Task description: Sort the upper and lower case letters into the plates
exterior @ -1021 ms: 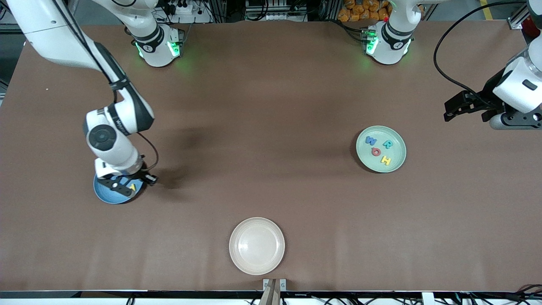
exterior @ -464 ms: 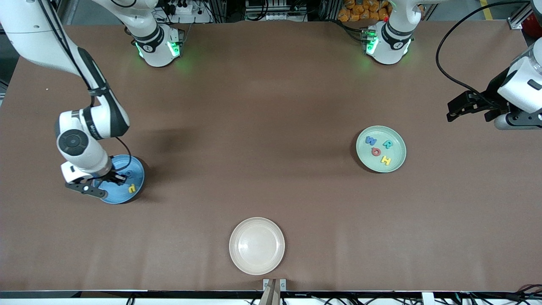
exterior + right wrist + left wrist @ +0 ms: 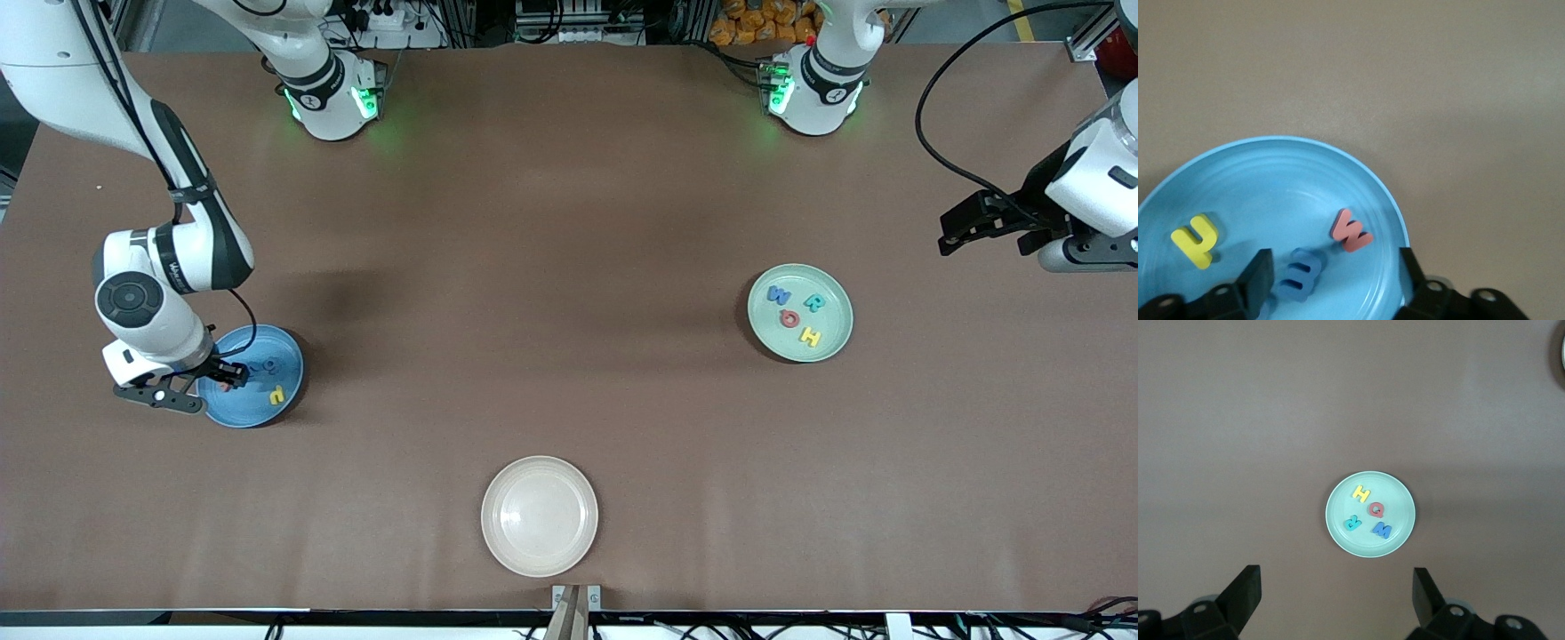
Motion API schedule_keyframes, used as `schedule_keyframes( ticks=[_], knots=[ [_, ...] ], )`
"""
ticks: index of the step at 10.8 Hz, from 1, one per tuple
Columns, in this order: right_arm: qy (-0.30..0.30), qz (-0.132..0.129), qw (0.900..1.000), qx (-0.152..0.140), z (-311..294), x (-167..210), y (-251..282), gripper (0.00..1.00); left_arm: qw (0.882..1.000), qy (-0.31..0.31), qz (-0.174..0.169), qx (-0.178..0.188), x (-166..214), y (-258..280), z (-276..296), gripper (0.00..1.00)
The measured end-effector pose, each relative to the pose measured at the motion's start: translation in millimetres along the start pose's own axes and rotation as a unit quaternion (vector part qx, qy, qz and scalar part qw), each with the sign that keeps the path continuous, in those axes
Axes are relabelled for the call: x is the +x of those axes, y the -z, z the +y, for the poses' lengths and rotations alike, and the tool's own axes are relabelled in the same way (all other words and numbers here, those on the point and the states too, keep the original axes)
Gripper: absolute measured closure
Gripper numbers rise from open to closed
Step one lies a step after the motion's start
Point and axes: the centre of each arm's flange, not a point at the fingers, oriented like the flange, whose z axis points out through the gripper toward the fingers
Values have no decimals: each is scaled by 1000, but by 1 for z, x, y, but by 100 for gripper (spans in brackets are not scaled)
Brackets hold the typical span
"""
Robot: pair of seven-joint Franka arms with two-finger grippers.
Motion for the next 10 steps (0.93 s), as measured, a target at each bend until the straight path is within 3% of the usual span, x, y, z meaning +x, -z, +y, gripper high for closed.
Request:
schedule_keyframes(
  ticks=[1,3,8,10],
  knots=[
    [2,-3,1000,-4,-1,0,5,0,1000,0,0,0,0,0,0,0],
    [12,4,1000,-8,-11,-4,29,0,1000,0,0,0,0,0,0,0],
    [53,21,998,1,-45,-59,90,0,1000,1,0,1,0,0,-1,0],
    [47,15,998,32,-39,-58,112,0,1000,0,0,1,0,0,-1,0]
  ],
)
